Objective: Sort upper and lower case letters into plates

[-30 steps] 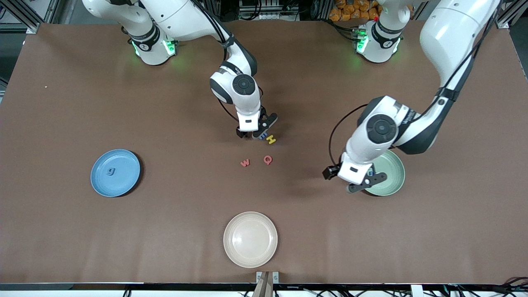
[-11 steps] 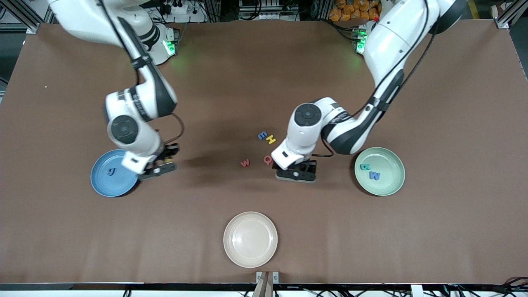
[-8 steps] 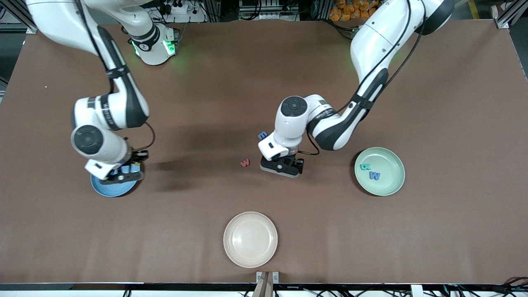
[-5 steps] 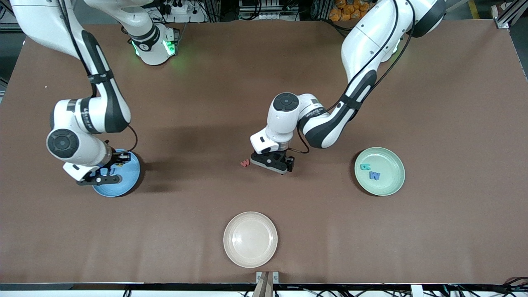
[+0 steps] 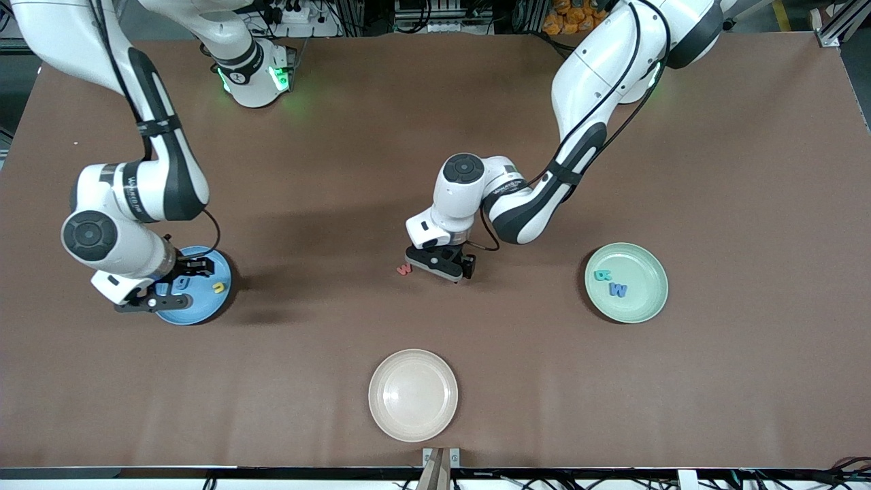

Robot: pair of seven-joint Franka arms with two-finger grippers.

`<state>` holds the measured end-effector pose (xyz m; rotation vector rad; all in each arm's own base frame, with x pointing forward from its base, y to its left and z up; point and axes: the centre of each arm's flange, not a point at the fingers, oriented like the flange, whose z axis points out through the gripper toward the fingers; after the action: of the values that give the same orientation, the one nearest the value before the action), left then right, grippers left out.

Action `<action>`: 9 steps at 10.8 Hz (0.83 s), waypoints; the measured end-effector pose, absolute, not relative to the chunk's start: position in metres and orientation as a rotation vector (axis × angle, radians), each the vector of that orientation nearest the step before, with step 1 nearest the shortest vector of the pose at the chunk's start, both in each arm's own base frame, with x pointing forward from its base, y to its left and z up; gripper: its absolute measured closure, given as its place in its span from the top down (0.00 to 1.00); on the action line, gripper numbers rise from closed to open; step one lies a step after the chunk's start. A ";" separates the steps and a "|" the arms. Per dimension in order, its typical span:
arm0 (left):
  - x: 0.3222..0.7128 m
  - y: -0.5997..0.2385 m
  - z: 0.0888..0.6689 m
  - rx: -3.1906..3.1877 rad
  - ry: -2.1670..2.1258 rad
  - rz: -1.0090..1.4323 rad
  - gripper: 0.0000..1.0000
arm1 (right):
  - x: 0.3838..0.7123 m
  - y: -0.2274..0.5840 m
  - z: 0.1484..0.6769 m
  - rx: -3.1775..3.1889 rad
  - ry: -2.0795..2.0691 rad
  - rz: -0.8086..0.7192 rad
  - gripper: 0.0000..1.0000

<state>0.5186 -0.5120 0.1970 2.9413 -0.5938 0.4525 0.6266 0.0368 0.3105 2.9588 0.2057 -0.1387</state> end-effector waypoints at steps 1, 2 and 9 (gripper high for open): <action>0.517 -0.513 0.196 2.943 -0.579 0.450 1.00 | 0.631 0.064 0.322 2.968 0.260 -0.097 1.00; 0.516 -0.514 0.195 2.945 -0.562 0.445 1.00 | 0.636 0.094 0.338 2.986 0.317 -0.050 1.00; 0.501 -0.518 0.179 2.962 -0.542 0.402 0.93 | 0.628 0.076 0.439 3.046 0.233 -0.185 1.00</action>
<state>0.5013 -0.5180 0.1791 2.9617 -0.5425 0.4019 0.6283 0.0759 0.4391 3.0464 0.2331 -0.1854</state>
